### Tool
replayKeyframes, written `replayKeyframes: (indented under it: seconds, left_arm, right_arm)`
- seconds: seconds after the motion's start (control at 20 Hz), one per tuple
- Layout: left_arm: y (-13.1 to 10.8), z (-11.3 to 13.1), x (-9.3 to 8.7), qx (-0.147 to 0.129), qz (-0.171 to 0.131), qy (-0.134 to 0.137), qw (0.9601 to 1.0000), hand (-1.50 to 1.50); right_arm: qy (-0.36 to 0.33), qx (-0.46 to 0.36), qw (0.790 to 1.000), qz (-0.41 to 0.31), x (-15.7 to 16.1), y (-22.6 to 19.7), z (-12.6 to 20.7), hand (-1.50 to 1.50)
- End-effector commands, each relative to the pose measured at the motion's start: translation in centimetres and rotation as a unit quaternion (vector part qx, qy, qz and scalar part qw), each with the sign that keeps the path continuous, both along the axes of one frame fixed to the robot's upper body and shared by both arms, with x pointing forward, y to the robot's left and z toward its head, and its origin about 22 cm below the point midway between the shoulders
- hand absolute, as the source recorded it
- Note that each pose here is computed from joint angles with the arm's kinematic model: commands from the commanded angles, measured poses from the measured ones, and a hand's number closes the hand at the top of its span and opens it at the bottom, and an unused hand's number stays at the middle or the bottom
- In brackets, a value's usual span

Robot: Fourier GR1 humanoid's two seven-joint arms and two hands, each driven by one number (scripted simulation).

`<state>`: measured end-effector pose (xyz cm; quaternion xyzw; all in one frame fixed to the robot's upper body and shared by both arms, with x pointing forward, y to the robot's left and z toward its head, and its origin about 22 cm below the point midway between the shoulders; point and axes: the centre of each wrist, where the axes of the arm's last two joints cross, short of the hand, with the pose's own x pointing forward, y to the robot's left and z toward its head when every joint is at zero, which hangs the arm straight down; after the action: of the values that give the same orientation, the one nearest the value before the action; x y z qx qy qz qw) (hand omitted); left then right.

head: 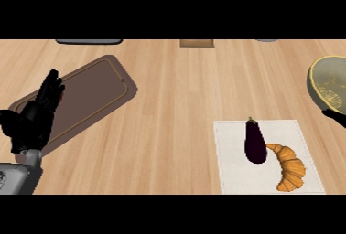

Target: Pick the croissant from the placemat and place it in the bowl

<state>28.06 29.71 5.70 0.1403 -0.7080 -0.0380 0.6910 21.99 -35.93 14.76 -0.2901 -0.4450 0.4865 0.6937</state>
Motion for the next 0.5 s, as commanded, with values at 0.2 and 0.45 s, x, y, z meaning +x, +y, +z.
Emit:
replayKeyframes:
  seconds: [0.2, 0.45]
  left_arm:
    - [1.9, 1.3, 0.1, -0.001, 0.01, 0.008, 0.9999, 0.0]
    - [1.5, -0.9, -0.9, 0.001, 0.006, 0.007, 1.0, 0.0]
  right_arm:
    - [0.113, -0.046, 0.992, 0.03, 3.2, 1.9, -1.9, -1.5]
    - [0.117, -0.079, 0.99, 0.027, 4.2, 1.6, -5.8, -1.5]
